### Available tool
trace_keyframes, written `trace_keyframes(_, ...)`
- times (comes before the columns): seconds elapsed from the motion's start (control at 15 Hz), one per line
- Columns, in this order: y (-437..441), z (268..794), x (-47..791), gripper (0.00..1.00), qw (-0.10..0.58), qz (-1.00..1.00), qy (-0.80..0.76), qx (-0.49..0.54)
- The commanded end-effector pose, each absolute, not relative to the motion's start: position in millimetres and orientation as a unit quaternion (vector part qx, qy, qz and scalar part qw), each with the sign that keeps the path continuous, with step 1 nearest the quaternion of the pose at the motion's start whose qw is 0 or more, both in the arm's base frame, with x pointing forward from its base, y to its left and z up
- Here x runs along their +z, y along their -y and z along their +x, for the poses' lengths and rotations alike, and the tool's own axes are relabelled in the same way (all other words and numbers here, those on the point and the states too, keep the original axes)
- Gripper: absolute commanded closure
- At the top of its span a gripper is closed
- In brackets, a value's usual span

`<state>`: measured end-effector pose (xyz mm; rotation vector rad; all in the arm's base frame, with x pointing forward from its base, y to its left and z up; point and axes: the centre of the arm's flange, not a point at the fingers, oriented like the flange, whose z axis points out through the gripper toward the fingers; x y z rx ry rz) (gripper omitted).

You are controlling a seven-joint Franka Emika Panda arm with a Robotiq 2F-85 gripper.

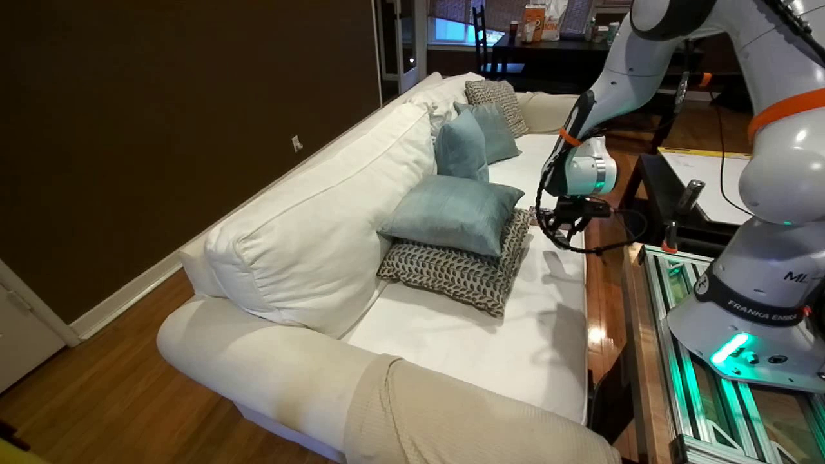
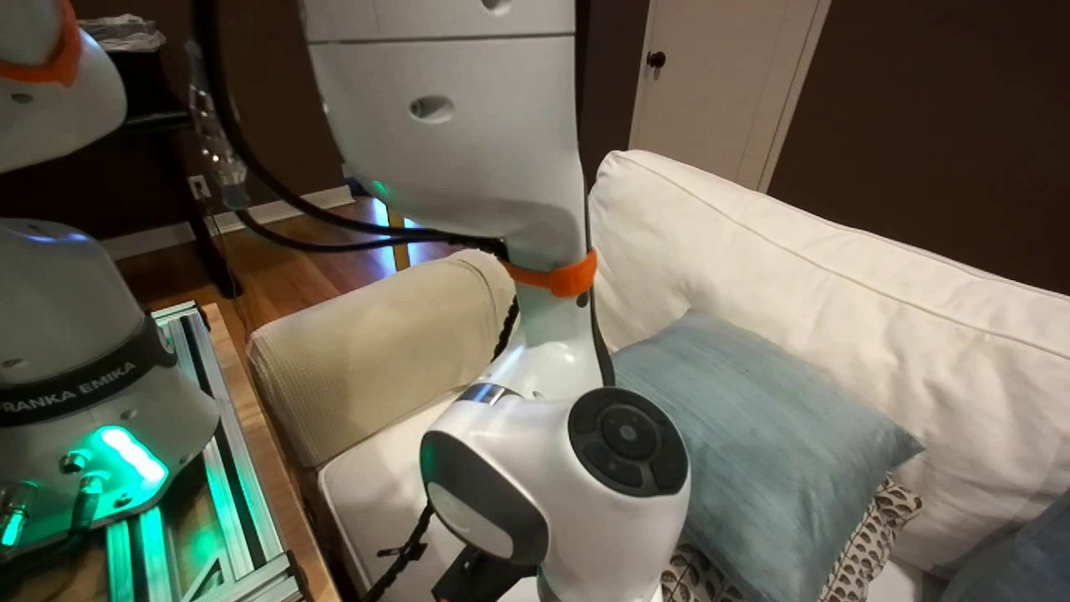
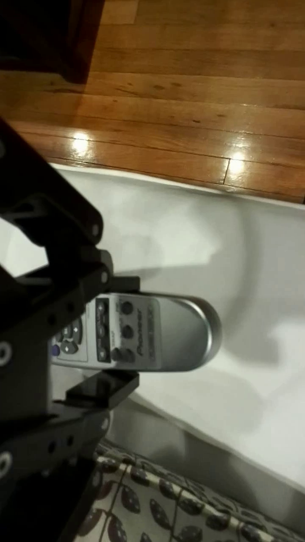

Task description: Remove the grey remote from the pillow and put it on the left cushion of the sofa

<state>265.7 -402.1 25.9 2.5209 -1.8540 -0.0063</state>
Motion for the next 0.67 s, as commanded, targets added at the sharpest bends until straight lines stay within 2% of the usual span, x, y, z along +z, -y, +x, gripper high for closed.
trace_keyframes(0.0, 417, 275, -3, 0.76, 0.003, 0.772, 0.636, 0.016)
trace_keyframes(0.6, 423, 290, -30, 0.76, 0.001, 0.747, 0.664, 0.019)
